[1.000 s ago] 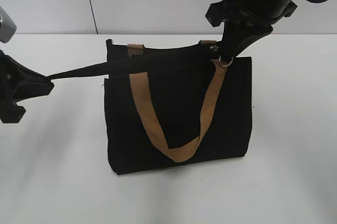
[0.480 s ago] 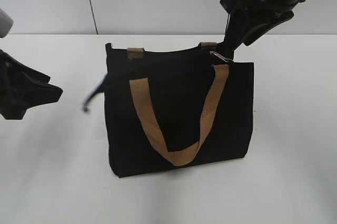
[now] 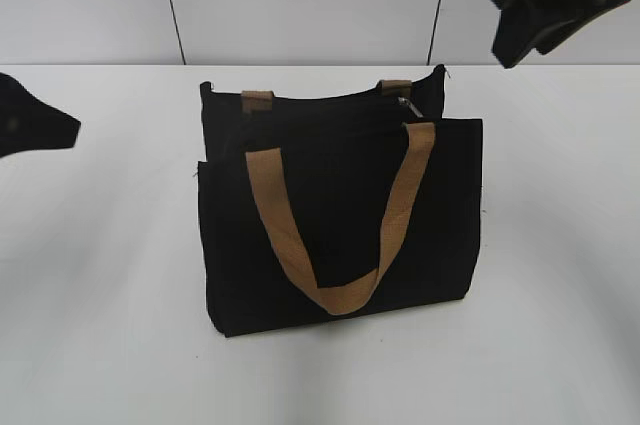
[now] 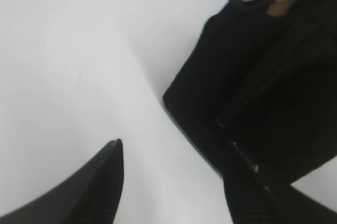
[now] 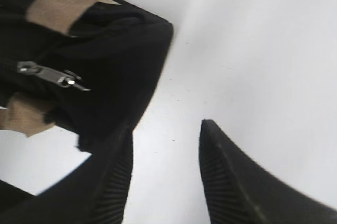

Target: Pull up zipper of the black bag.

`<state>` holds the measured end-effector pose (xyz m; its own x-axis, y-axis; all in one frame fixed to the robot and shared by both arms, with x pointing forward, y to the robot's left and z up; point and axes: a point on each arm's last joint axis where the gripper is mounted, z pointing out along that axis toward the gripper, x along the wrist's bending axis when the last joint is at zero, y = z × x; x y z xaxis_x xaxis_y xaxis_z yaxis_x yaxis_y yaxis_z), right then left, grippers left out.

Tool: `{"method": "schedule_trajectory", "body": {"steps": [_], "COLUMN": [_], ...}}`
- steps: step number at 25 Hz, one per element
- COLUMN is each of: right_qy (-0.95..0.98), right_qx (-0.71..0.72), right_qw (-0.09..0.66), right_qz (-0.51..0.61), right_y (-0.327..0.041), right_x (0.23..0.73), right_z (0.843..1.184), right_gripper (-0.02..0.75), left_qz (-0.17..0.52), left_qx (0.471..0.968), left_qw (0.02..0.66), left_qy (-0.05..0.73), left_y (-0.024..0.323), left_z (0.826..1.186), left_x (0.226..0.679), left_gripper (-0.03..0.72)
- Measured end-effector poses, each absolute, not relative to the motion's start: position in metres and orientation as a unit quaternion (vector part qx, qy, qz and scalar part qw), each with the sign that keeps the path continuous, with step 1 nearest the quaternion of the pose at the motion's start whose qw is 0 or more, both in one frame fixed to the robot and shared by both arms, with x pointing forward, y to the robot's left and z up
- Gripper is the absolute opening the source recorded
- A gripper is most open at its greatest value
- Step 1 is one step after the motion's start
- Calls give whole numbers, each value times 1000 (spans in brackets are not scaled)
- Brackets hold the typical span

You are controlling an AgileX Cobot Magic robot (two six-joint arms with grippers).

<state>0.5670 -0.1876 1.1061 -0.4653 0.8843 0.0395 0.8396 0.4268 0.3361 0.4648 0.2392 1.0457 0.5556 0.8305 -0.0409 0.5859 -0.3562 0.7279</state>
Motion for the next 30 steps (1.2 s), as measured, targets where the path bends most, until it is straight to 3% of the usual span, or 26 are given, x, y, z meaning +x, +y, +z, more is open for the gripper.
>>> {"method": "schedule_trajectory", "body": {"steps": [10, 17, 25, 30], "right_qy": [767, 747, 747, 751], "right_qx": [614, 626, 633, 626], "right_qw": [111, 132, 85, 92], "right_qz": [151, 183, 183, 188], "right_y": [-278, -290, -284, -284], "right_x": [577, 540, 456, 402], "right_z": [1119, 1145, 1117, 1087], "right_gripper": [330, 330, 330, 330], "left_qz": [182, 161, 183, 191], "left_qx": [752, 749, 737, 732], "left_qw": [240, 148, 177, 189], "left_qy": [586, 626, 627, 626], "left_y": [276, 288, 291, 293], "left_z": [1119, 1128, 1124, 1100], "left_x": [471, 457, 409, 370], "left_gripper": [445, 445, 445, 445]}}
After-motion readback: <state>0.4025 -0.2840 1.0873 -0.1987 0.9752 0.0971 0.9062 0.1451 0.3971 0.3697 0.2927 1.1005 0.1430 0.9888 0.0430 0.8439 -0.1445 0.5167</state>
